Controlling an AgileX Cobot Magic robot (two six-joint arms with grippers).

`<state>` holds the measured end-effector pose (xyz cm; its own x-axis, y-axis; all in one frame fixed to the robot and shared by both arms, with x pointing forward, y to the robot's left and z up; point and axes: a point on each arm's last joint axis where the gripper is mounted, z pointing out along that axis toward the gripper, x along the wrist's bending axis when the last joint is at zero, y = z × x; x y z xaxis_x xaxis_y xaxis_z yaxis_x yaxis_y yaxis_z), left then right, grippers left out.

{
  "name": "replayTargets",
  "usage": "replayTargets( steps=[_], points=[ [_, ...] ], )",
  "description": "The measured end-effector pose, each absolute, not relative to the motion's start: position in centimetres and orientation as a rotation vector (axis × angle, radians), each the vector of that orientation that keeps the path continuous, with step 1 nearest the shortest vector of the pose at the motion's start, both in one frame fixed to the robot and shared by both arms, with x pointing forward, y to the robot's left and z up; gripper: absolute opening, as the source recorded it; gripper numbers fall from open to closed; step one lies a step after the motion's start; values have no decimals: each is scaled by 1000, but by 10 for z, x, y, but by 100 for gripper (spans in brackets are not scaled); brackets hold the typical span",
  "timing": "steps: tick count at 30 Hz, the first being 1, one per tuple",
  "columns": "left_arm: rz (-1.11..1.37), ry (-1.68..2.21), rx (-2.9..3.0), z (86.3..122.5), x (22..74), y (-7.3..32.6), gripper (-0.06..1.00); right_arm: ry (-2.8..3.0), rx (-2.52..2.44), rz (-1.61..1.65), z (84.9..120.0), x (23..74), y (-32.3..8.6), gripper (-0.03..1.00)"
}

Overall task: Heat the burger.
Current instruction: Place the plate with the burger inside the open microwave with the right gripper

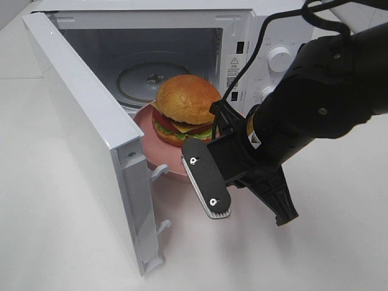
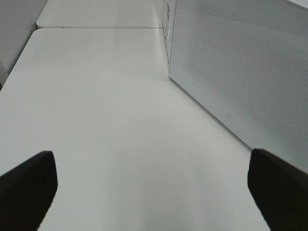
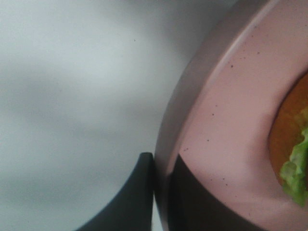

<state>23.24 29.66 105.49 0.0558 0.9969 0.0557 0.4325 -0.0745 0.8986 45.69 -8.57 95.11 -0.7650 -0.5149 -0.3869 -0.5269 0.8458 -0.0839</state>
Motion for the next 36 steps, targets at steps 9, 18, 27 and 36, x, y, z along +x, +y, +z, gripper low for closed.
replayTargets(
  steps=[9,18,27,36],
  points=[
    [980,1466,1606,1055,232,297,99,2632,-766,29,943,476,-74,3],
    [980,1466,1606,1055,232,297,99,2610,-778,42,942,487,-62,3],
    [980,1466,1606,1055,232,297,99,2601,-782,45,944,490,-60,3],
    [980,1466,1606,1055,232,297,99,2603,-765,28,945,500,-68,3]
  ],
)
